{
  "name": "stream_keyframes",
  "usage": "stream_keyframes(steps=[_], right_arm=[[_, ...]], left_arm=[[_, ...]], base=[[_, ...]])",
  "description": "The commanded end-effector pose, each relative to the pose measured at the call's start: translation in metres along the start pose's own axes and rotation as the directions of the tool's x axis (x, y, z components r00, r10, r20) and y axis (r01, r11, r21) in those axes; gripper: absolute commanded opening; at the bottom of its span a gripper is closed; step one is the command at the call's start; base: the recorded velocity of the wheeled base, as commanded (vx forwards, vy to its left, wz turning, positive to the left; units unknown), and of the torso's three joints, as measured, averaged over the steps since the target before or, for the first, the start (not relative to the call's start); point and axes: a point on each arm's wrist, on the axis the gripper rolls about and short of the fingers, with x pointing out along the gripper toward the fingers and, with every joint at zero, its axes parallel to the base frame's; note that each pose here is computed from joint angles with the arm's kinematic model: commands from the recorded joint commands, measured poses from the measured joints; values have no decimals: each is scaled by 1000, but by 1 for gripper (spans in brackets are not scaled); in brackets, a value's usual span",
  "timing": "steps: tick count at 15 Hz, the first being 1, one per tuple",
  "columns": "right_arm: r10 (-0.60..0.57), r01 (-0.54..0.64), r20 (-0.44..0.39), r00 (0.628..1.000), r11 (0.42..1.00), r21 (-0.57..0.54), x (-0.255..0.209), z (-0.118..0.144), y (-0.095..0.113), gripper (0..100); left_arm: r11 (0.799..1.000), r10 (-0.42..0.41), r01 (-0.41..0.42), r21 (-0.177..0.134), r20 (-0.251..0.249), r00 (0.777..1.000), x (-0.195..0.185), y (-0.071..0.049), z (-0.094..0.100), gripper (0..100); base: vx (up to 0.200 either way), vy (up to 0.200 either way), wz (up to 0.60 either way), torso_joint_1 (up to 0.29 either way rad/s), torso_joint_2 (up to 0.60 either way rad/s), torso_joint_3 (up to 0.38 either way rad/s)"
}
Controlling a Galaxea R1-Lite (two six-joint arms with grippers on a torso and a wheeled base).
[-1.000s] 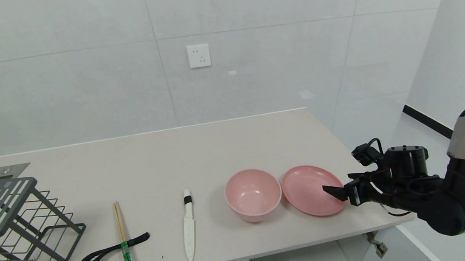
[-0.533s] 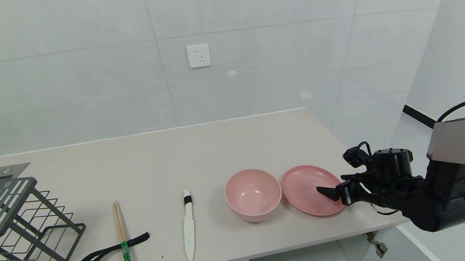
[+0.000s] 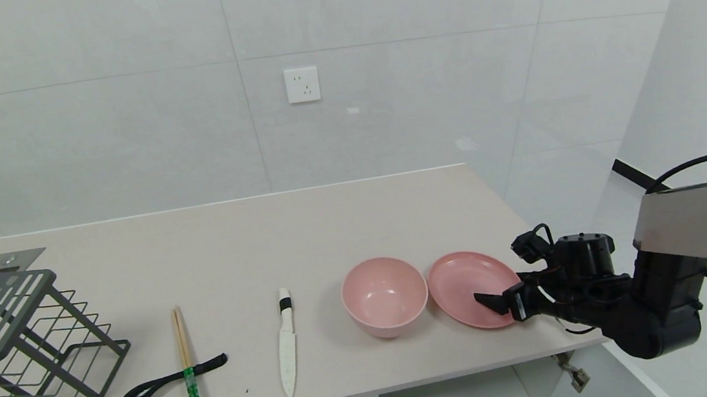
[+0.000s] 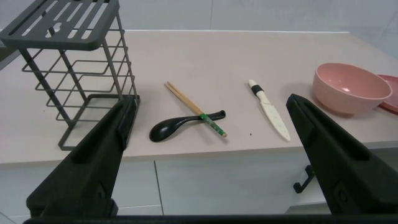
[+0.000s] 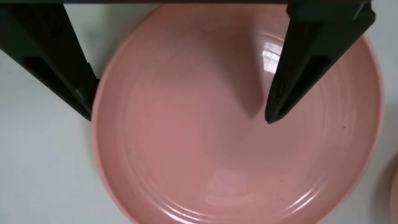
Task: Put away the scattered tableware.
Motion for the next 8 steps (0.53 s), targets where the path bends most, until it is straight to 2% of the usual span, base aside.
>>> stream_keyframes(steps=[1, 2, 3, 8], right_arm=[[5, -5, -14, 1000, 1000, -1, 5, -4, 2, 100], [-17, 18, -20, 1000, 1000, 14, 7, -6, 1, 100], [-47, 48, -27, 999, 998, 37, 8, -8, -1, 0], [-131, 133, -27, 991, 987, 87, 4, -9, -17, 0]], left_arm=[[1000, 0, 0, -1, -1, 1000, 0, 0, 0, 100], [1000, 0, 0, -1, -2, 1000, 0, 0, 0, 100], [1000, 0, 0, -1, -1, 1000, 0, 0, 0, 100], [1000, 2, -2, -2, -1, 1000, 0, 0, 0, 100]], base=[[0, 0, 0, 0, 0, 0], [0, 0, 0, 0, 0, 0], [0, 0, 0, 0, 0, 0], [0, 0, 0, 0, 0, 0]])
